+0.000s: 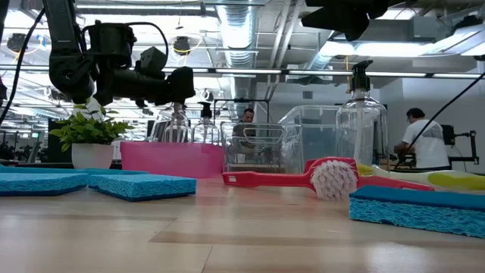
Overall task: Pick & Place Kitchen Sink Supplies
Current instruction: Put the bottom transparent soap dispenser into the red bin, then put the transparent soap dispenser into the red bin
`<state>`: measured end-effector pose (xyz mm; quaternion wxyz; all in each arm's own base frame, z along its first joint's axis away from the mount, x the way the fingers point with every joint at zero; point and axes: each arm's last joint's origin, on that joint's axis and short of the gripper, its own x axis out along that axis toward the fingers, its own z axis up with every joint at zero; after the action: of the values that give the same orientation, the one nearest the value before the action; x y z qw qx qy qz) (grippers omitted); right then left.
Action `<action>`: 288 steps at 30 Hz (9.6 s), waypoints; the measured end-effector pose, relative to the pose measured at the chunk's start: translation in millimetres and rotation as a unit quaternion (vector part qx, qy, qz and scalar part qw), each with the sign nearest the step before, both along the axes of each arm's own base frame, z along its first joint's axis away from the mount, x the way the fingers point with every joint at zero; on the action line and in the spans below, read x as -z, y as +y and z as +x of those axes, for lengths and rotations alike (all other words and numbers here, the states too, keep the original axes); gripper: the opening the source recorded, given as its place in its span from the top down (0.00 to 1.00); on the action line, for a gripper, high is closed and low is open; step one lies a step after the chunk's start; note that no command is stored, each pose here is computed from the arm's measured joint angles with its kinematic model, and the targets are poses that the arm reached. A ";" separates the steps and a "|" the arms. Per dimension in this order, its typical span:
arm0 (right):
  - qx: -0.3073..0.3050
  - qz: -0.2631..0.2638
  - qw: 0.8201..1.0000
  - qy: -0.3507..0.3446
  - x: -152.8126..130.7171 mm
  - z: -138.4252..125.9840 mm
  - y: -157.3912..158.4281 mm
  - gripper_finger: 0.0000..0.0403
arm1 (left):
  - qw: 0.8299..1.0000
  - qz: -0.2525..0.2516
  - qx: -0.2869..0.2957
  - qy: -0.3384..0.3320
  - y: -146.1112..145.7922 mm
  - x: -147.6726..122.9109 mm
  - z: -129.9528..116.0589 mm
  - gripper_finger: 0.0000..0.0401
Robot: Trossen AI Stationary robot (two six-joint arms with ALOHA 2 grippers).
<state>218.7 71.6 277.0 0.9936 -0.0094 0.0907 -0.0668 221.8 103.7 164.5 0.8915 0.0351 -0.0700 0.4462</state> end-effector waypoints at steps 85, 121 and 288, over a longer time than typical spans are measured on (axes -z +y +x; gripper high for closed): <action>-0.002 0.004 1.000 0.003 1.9 1.8 0.8 0.41 | 0.999 -0.036 0.024 0.000 -0.4 6.2 1.7 0.43; 0.021 0.003 1.000 0.016 13.6 17.0 -5.1 0.41 | 0.996 -0.029 0.015 0.083 -0.1 16.0 1.8 0.30; 0.209 -0.010 0.964 0.164 37.9 -84.0 17.4 0.41 | 0.927 0.075 0.365 -0.041 -136.0 -57.0 -4.8 0.30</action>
<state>134.7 89.0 239.1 0.9289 -0.0107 0.2520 -0.2710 217.0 -32.3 221.5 0.9838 0.0554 -0.1481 0.0844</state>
